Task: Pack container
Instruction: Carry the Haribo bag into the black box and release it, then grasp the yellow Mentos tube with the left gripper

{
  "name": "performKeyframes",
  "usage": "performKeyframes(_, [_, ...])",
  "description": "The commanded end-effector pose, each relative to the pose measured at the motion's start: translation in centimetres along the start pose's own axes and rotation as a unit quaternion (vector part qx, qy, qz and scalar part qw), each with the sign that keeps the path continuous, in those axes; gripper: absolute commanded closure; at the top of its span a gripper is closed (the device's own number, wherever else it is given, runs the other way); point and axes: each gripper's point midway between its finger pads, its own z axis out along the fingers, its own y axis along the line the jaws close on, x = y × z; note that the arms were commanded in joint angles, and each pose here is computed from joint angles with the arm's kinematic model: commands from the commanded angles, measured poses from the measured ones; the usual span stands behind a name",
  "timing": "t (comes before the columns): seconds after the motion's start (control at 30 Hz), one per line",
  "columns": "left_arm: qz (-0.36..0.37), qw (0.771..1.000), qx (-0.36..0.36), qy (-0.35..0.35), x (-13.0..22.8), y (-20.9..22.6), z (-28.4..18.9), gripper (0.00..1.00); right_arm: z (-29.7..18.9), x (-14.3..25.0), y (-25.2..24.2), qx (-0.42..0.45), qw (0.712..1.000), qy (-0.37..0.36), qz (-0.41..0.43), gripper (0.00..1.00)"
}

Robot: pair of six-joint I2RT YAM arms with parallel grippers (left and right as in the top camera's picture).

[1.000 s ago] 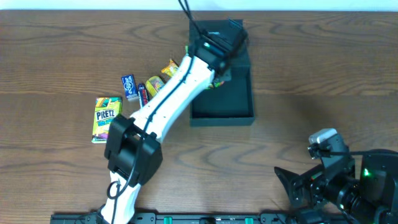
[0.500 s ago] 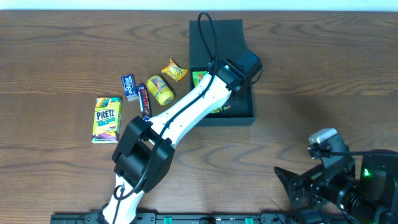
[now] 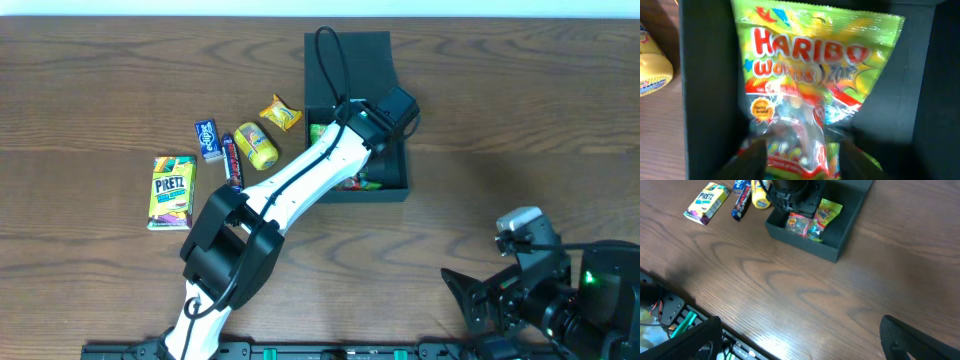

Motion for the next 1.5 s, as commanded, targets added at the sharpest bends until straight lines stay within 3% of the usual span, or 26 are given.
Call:
performKeyframes(0.0, [0.01, 1.0, 0.004, -0.023, -1.1, 0.2, -1.4, 0.49, -0.2, -0.1, -0.1, 0.005, 1.0, -0.003, 0.008, 0.01])
performKeyframes(0.2, [0.027, 0.997, 0.029, -0.073, -3.7, 0.3, -5.5, 0.45, -0.2, -0.2, -0.1, 0.005, 1.0, -0.004, 0.008, 0.01])
performKeyframes(0.23, [0.017, 0.996, 0.037, -0.085, -4.4, 0.8, -6.9, 0.4, -0.2, -0.2, -0.1, 0.005, 1.0, -0.004, 0.008, 0.01])
performKeyframes(0.33, [-0.062, 0.989, 0.057, -0.119, -7.2, 4.0, -10.4, 0.38, -0.2, -0.2, -0.1, 0.005, 1.0, -0.004, 0.008, 0.01])
performKeyframes(0.47, [-0.168, 0.976, 0.042, -0.129, -9.9, 9.9, -11.7, 0.38, -0.2, -0.2, -0.2, 0.005, 1.0, -0.005, 0.007, 0.01])
performKeyframes(0.67, [-0.254, 0.963, -0.017, -0.094, -10.5, 16.7, -9.3, 0.37, -0.2, -0.2, -0.2, 0.005, 1.0, -0.005, 0.007, 0.01])
performKeyframes(0.73, [-0.263, 0.961, -0.031, -0.083, -10.6, 17.9, -8.3, 0.26, -0.2, -0.2, -0.2, 0.005, 1.0, -0.005, 0.007, 0.01])
performKeyframes(0.77, [-0.266, 0.96, -0.035, -0.078, -10.5, 18.2, -7.8, 0.26, -0.2, -0.2, -0.2, 0.005, 1.0, -0.005, 0.007, 0.01])
performKeyframes(0.93, [-0.285, 0.956, -0.062, -0.038, -9.1, 18.6, -4.3, 0.27, -0.2, -0.2, -0.2, 0.005, 1.0, -0.005, 0.007, 0.01])
performKeyframes(1.17, [-0.267, 0.957, -0.111, 0.036, -6.7, 18.2, 2.7, 0.24, -0.2, -0.2, -0.2, 0.005, 1.0, -0.005, 0.007, 0.01])
performKeyframes(1.47, [-0.233, 0.959, -0.133, 0.092, -4.5, 17.9, 7.6, 0.26, -0.2, -0.2, -0.2, 0.005, 1.0, -0.005, 0.007, 0.01])
